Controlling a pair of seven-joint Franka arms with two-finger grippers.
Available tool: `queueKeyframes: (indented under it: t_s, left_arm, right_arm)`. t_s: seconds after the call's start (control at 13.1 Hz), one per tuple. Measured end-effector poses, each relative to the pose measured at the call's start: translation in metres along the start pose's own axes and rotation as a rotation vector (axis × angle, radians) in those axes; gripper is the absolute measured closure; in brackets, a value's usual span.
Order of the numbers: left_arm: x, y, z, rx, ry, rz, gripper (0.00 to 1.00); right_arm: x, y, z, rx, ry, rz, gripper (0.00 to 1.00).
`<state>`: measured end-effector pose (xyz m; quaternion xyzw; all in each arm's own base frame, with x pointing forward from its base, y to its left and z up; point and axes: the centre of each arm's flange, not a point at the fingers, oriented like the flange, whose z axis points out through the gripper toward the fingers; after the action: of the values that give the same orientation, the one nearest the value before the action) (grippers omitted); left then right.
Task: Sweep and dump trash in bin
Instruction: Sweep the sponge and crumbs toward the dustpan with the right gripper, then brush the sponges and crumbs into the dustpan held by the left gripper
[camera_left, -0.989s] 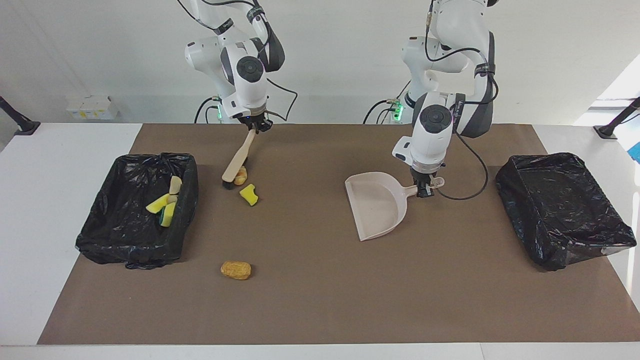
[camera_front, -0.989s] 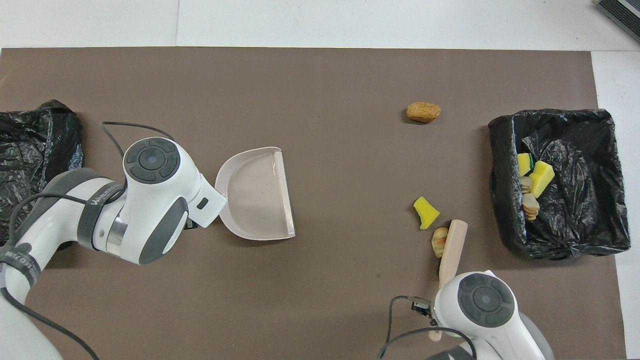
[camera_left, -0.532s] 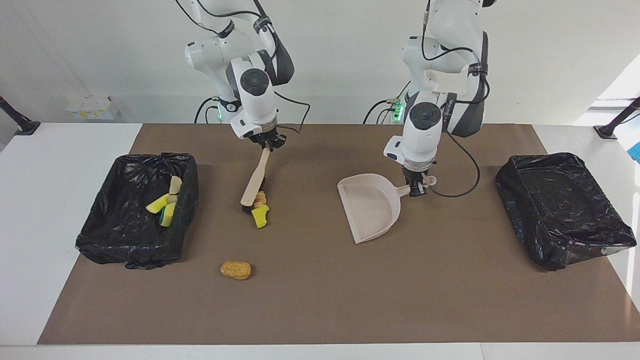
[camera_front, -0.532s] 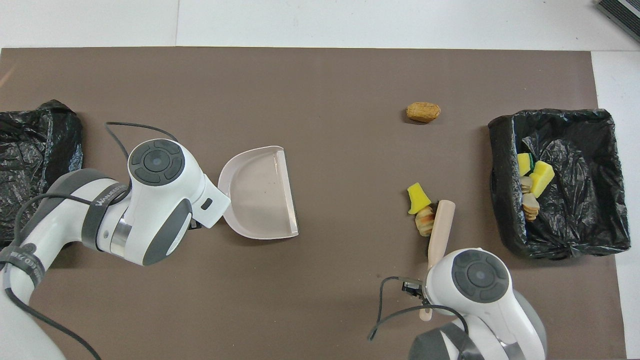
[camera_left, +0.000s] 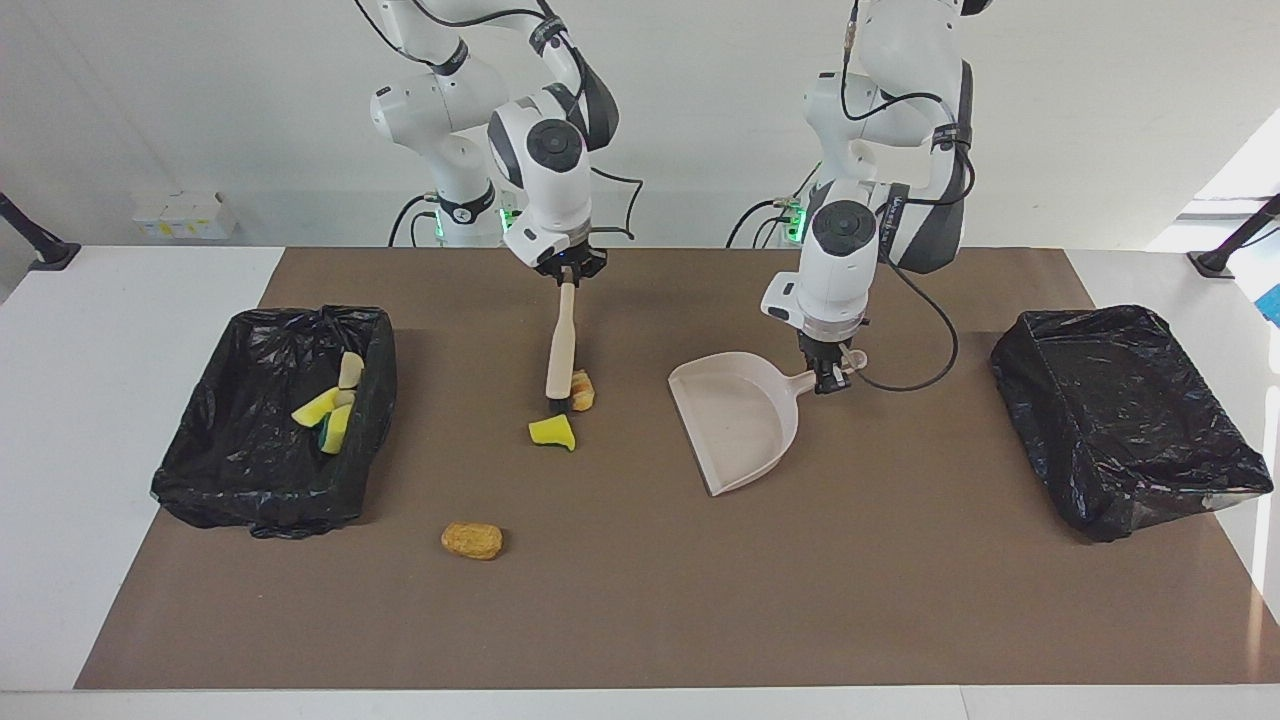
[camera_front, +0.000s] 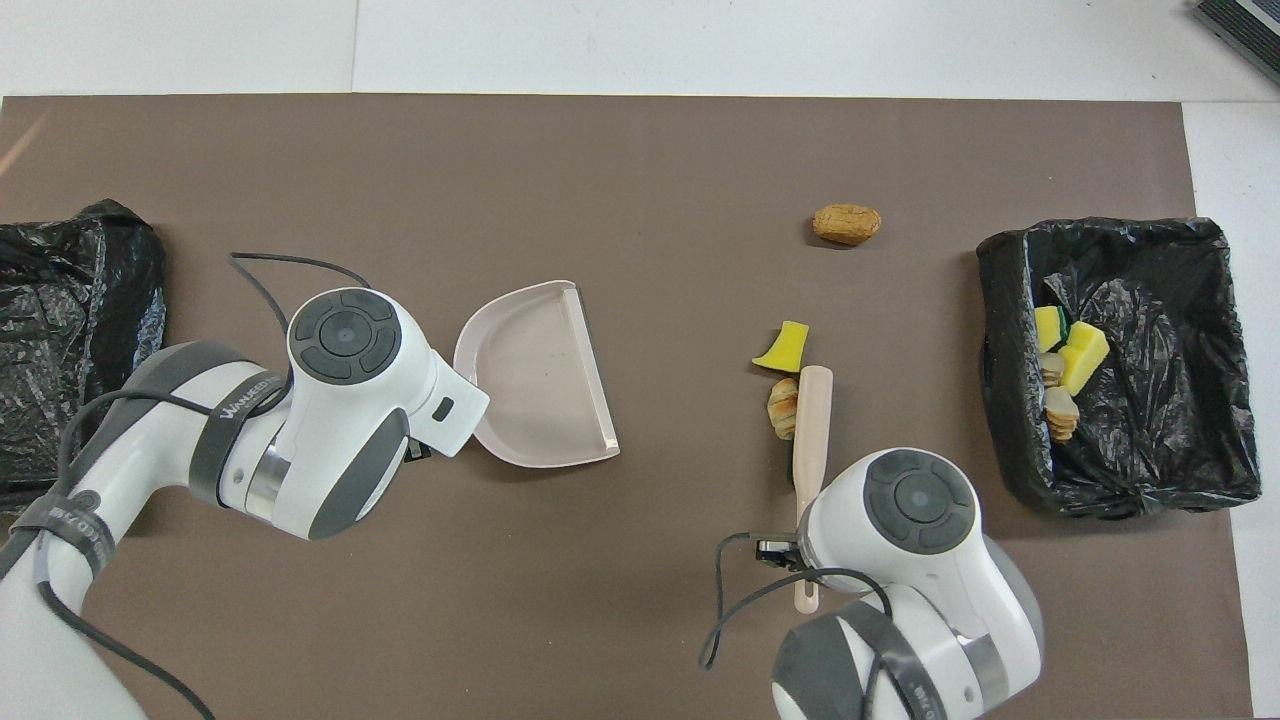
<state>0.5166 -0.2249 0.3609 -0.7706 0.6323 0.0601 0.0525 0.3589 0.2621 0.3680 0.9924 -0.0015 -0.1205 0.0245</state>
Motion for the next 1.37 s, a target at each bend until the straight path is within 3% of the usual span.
queueKeyframes:
  t_s: [0.15,0.38,0.53,0.76,1.06,1.37]
  left_arm:
    - [0.003,0.002,0.001,-0.003,-0.003,0.003,0.68]
    - [0.017,0.014,-0.001,0.002,-0.020,0.043,0.68]
    - [0.030,0.028,-0.004,0.013,-0.050,0.091,0.68]
    - [0.047,0.049,-0.008,0.008,-0.071,0.116,0.68]
    - [0.053,0.061,-0.011,0.013,-0.083,0.080,0.68]
    - [0.043,0.062,-0.001,-0.009,-0.103,0.066,0.68]
  right_arm:
    - [-0.011,-0.011,-0.005,-0.004,-0.003,-0.030,0.74]
    - [-0.001,-0.002,-0.028,0.006,-0.010,0.000,0.74]
    - [0.019,0.021,-0.045,0.028,0.001,0.036,0.74]
    - [0.063,0.065,-0.054,0.057,0.023,-0.011,0.74]
    - [0.111,0.087,-0.035,0.032,-0.008,-0.024,0.74]
    - [0.129,0.117,-0.030,-0.018,-0.006,-0.171,0.74]
